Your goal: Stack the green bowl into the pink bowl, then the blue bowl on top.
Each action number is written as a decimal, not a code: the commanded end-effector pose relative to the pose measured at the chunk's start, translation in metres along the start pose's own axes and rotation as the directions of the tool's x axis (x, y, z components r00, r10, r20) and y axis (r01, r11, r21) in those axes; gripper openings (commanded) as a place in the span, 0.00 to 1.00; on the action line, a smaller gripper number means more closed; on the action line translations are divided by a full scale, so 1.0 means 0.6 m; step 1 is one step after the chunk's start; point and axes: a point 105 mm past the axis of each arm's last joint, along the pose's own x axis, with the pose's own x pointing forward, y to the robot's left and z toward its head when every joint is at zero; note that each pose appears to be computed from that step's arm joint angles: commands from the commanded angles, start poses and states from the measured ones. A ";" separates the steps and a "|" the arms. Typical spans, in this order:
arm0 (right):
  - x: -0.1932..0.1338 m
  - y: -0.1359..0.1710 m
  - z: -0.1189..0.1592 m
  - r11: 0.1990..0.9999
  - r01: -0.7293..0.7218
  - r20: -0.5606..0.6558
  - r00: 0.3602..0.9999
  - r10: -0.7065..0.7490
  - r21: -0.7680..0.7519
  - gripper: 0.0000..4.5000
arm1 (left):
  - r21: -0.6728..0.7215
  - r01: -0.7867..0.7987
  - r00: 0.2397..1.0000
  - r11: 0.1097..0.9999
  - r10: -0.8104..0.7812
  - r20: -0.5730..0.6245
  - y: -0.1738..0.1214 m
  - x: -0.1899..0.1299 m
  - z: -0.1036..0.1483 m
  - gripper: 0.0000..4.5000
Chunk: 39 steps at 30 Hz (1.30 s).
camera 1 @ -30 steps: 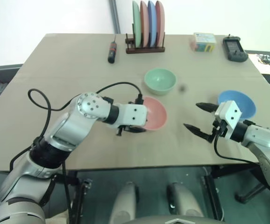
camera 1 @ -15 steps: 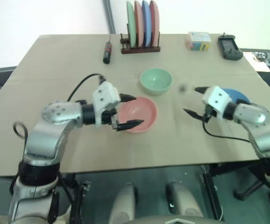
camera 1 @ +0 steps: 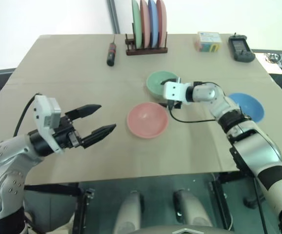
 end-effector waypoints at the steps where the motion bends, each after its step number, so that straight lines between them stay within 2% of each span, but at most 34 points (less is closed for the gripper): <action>1: 0.000 -0.011 0.006 0.999 0.001 0.003 1.000 0.000 -0.041 0.56 | 0.054 -0.037 0.999 0.998 0.035 0.031 -0.019 -0.015 0.027 1.00; 7: 0.002 -0.008 -0.003 0.999 -0.007 -0.024 1.000 0.006 -0.046 0.03 | 0.035 -0.067 0.997 0.997 0.066 0.027 -0.027 -0.033 0.026 1.00; 8: 0.002 -0.010 -0.003 0.999 0.001 -0.028 1.000 -0.003 -0.051 0.01 | 0.034 -0.069 0.997 0.997 0.069 0.026 -0.027 -0.034 0.026 1.00; 12: 0.000 -0.025 0.002 0.995 0.045 -0.028 0.998 -0.048 -0.092 0.01 | 0.037 -0.074 0.997 0.997 0.072 0.033 -0.025 -0.032 0.027 1.00; 14: -0.007 -0.044 0.019 0.996 0.080 0.029 0.996 -0.079 -0.048 0.01 | 0.036 -0.073 0.997 0.997 0.072 0.036 -0.024 -0.030 0.025 1.00; 18: -0.048 -0.055 0.095 0.997 -0.038 0.310 0.951 0.015 0.067 0.01 | 0.087 -0.087 0.996 0.992 0.084 0.034 -0.012 -0.040 0.011 1.00; 20: -0.075 -0.037 0.123 0.990 -0.126 0.378 0.921 0.093 0.065 0.01 | 0.102 -0.061 0.997 0.993 0.056 0.054 -0.013 -0.047 0.010 1.00; 25: -0.124 0.030 0.178 0.958 -0.280 0.414 0.880 0.231 0.062 0.01 | 0.057 0.026 0.998 0.998 -0.029 0.061 -0.011 -0.066 0.012 1.00; 31: -0.117 0.058 0.181 0.932 -0.320 0.356 0.902 0.245 0.168 0.01 | -0.003 0.117 0.993 0.993 -0.116 0.017 -0.007 -0.104 0.026 1.00; 32: -0.114 0.061 0.180 0.927 -0.325 0.351 0.904 0.245 0.190 0.16 | -0.008 0.125 0.992 0.992 -0.125 0.009 -0.005 -0.109 0.028 1.00; 33: -0.111 0.064 0.180 0.923 -0.330 0.344 0.905 0.249 0.199 0.17 | -0.007 0.128 0.992 0.992 -0.128 0.001 -0.003 -0.112 0.030 1.00; 37: -0.120 0.061 0.186 0.923 -0.302 0.348 0.914 0.209 0.240 0.51 | 0.005 0.150 0.989 0.989 -0.150 0.005 0.000 -0.103 0.035 1.00; 39: -0.137 0.043 0.181 0.919 -0.227 0.341 0.934 0.110 0.324 0.66 | 0.017 0.168 0.986 0.986 -0.169 0.018 -0.001 -0.088 0.035 1.00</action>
